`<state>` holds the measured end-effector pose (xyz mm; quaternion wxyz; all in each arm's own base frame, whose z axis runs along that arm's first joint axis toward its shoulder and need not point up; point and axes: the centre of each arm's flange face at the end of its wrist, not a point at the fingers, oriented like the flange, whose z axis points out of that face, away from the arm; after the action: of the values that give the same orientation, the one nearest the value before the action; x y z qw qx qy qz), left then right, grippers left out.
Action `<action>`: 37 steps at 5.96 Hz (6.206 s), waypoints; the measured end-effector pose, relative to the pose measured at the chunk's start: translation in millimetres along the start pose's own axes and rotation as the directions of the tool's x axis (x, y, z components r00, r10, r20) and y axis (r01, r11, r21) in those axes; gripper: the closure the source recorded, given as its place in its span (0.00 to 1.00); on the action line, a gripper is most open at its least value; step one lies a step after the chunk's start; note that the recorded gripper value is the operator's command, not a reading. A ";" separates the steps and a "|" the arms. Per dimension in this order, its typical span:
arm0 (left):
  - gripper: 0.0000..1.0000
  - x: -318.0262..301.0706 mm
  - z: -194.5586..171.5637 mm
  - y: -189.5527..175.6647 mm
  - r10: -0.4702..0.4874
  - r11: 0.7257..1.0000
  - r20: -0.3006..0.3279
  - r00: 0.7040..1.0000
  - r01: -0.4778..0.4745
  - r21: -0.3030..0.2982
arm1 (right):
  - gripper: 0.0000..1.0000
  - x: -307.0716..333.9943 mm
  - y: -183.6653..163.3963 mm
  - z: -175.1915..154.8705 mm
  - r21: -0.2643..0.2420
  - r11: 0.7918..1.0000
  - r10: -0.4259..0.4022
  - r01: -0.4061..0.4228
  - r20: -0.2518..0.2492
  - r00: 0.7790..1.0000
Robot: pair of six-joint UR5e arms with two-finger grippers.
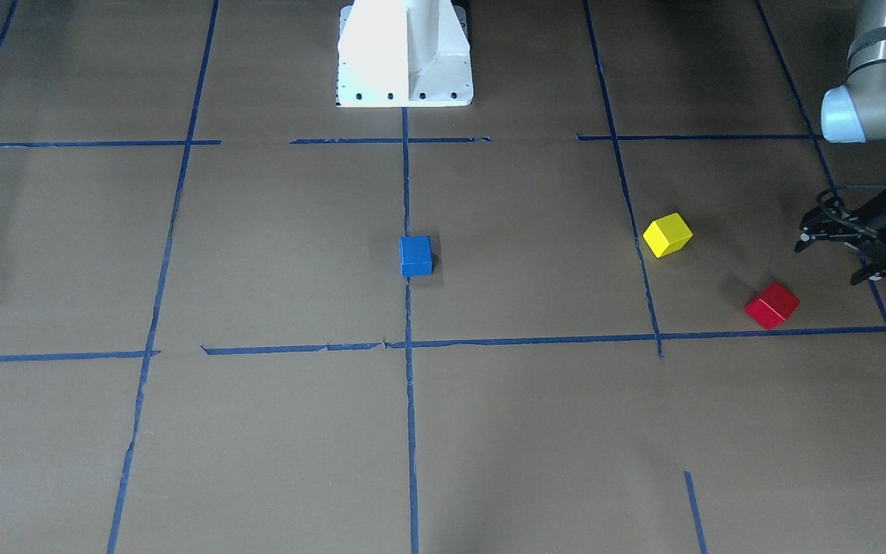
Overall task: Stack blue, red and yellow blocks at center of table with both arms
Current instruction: 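Lower the left gripper onto the red cube and close it, then lift the red cube with the left gripper and carry it over the blue cube, then lower the red cube onto the blue cube with the left gripper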
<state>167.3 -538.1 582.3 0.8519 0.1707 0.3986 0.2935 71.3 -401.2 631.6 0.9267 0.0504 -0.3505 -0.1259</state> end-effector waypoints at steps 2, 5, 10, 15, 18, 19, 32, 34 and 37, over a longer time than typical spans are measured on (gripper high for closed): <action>0.00 18.1 16.4 -18.4 0.068 0.998 -0.022 0.997 -0.067 0.016 | 0.00 0.1 0.0 0.0 0.000 1.000 0.001 -0.001 0.000 1.000; 0.00 13.4 30.3 -33.8 0.070 0.998 -0.020 0.997 -0.070 0.006 | 0.00 0.5 0.2 0.5 -0.001 1.000 0.004 -0.004 0.000 1.000; 0.22 15.4 70.5 -35.9 0.065 0.996 -0.021 0.998 -0.066 -0.055 | 0.00 0.7 0.8 0.9 -0.002 1.000 0.002 -0.002 0.001 1.000; 0.89 28.0 56.2 -73.7 0.034 0.999 0.069 0.997 -0.033 -0.011 | 0.00 0.7 1.0 1.1 -0.002 1.000 0.003 -0.003 0.001 1.000; 0.89 126.0 63.5 -143.7 -0.384 0.923 -0.009 0.923 0.384 0.022 | 0.00 0.6 1.3 1.2 -0.002 1.000 0.005 -0.005 0.002 1.000; 0.89 186.6 72.5 -188.2 -0.514 0.858 -0.019 0.858 0.514 -0.006 | 0.00 0.7 1.6 1.4 -0.003 1.000 0.006 -0.006 0.002 1.000; 0.78 526.5 69.9 -328.2 -0.645 0.762 0.094 0.759 0.647 0.005 | 0.00 1.1 3.4 2.4 -0.005 1.000 0.008 -0.008 0.003 1.000; 0.65 525.1 72.4 -327.9 -0.643 0.764 0.098 0.760 0.645 0.003 | 0.00 1.1 3.4 2.5 -0.005 1.000 0.008 -0.008 0.003 1.000; 0.58 522.0 66.3 -333.5 -0.644 0.764 0.082 0.761 0.645 0.015 | 0.00 1.1 3.4 2.4 -0.005 1.000 0.008 -0.008 0.003 1.000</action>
<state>606.6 -466.3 146.4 0.9178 0.0293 0.3954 -0.0212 71.2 -398.3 634.7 0.9268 0.0465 -0.3518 -0.1232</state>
